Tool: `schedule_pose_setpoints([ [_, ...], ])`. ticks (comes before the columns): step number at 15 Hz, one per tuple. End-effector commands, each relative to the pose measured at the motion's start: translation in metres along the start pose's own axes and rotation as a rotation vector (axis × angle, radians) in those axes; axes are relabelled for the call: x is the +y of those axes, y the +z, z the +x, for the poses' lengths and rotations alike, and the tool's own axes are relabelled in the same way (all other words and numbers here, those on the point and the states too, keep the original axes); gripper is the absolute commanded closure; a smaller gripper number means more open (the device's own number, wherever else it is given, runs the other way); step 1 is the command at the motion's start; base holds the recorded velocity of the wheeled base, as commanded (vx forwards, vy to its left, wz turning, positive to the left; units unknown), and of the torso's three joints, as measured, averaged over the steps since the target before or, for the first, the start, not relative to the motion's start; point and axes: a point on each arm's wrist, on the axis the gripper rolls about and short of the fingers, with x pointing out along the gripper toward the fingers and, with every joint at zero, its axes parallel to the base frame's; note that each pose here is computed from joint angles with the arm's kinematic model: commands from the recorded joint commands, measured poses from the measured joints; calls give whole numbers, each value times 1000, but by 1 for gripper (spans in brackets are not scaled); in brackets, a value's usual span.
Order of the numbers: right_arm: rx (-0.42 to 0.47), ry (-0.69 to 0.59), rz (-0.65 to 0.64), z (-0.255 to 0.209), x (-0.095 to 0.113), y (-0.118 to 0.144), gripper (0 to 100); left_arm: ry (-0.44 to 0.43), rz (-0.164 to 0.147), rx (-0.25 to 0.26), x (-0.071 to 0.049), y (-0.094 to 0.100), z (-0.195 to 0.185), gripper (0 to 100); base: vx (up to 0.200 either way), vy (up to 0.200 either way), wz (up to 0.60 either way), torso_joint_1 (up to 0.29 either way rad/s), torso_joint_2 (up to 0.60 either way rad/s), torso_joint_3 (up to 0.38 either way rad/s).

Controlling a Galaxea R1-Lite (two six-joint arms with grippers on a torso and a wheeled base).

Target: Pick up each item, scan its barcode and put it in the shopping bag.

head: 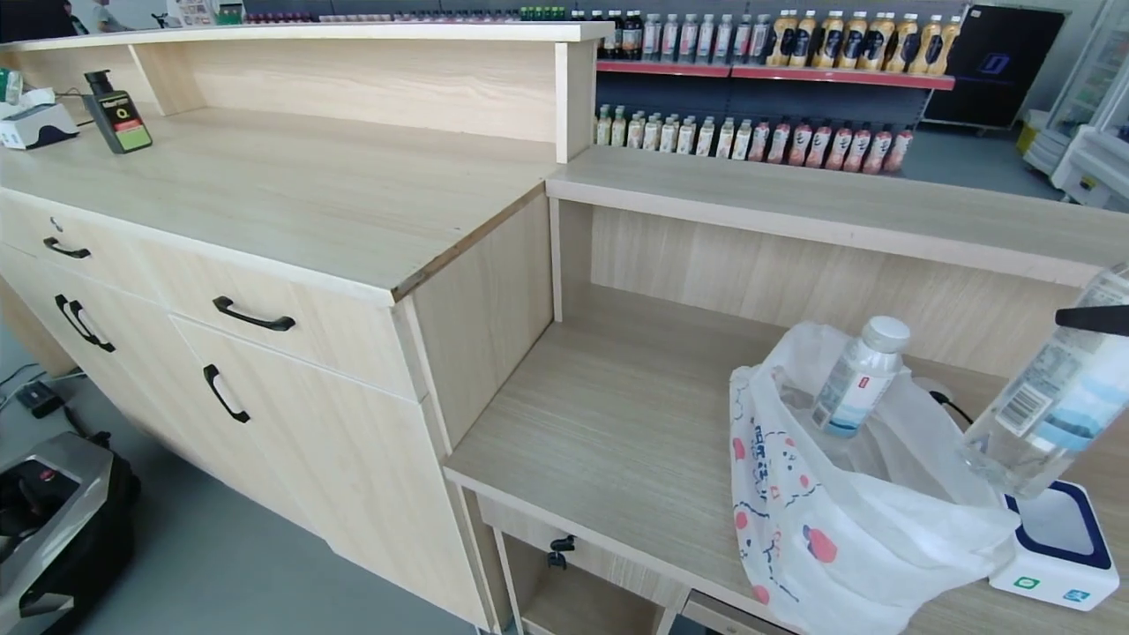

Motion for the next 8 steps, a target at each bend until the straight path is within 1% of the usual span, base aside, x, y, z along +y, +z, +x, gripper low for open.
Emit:
schedule_pose_setpoints([
  [1, 20, 33, 6, 20, -13, -2, 100, -1, 0, 1, 0, 0, 0, 0, 0, 0, 0, 0, 0, 0],
  [3, 10, 70, -45, 47, -26, -4, 100, -1, 0, 1, 0, 0, 0, 0, 0, 0, 0, 0, 0, 0],
  [5, -3, 97, -145, 72, -39, -8, 100, -1, 0, 1, 0, 0, 0, 0, 0, 0, 0, 0, 0, 0],
  [8, 31, 164, -300, 106, -49, -19, 100, -1, 0, 1, 0, 0, 0, 0, 0, 0, 0, 0, 0, 0],
])
